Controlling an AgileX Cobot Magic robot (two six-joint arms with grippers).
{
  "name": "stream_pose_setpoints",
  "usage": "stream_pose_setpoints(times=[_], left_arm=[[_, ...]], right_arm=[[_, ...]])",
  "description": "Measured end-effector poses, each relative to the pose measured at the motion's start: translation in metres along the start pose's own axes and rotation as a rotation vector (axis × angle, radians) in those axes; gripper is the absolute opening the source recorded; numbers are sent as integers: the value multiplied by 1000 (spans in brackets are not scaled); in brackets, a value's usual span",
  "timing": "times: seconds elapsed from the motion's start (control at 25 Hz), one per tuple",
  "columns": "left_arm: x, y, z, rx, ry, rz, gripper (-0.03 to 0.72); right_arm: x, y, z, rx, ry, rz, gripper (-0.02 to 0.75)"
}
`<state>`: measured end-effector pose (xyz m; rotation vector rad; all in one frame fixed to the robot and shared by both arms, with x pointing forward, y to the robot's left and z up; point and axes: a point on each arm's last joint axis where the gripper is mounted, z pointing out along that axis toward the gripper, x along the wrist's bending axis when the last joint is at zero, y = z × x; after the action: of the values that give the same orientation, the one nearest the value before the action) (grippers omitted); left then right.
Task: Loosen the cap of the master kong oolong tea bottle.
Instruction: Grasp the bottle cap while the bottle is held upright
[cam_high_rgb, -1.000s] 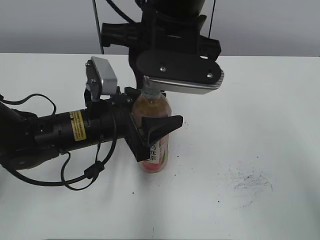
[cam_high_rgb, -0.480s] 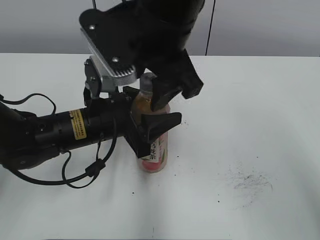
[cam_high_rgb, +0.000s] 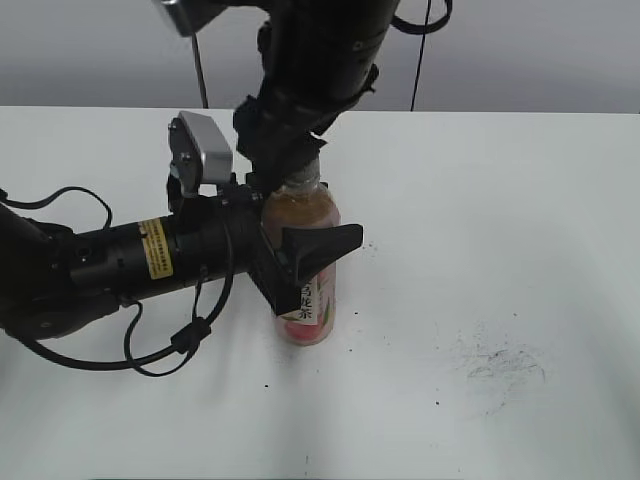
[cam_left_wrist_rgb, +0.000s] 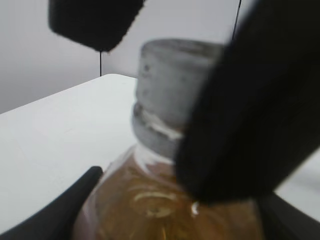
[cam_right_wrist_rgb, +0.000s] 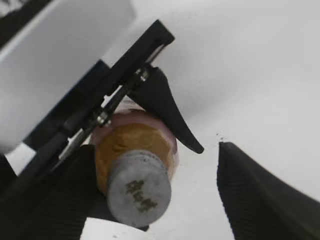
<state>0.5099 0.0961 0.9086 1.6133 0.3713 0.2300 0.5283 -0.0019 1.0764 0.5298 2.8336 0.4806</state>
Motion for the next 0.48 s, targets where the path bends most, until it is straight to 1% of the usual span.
stream_pose_setpoints(times=[0.16, 0.24, 0.32, 0.48], left_arm=[[0, 0, 0, 0, 1, 0, 447], [0, 0, 0, 0, 1, 0, 447], [0, 0, 0, 0, 1, 0, 447], [0, 0, 0, -1, 2, -1, 447]], right_arm=[[0, 0, 0, 2, 1, 304, 566], [1, -2, 0, 22, 4, 412, 566], [2, -4, 0, 52, 9, 476, 565], [4, -7, 0, 87, 18, 529, 547]])
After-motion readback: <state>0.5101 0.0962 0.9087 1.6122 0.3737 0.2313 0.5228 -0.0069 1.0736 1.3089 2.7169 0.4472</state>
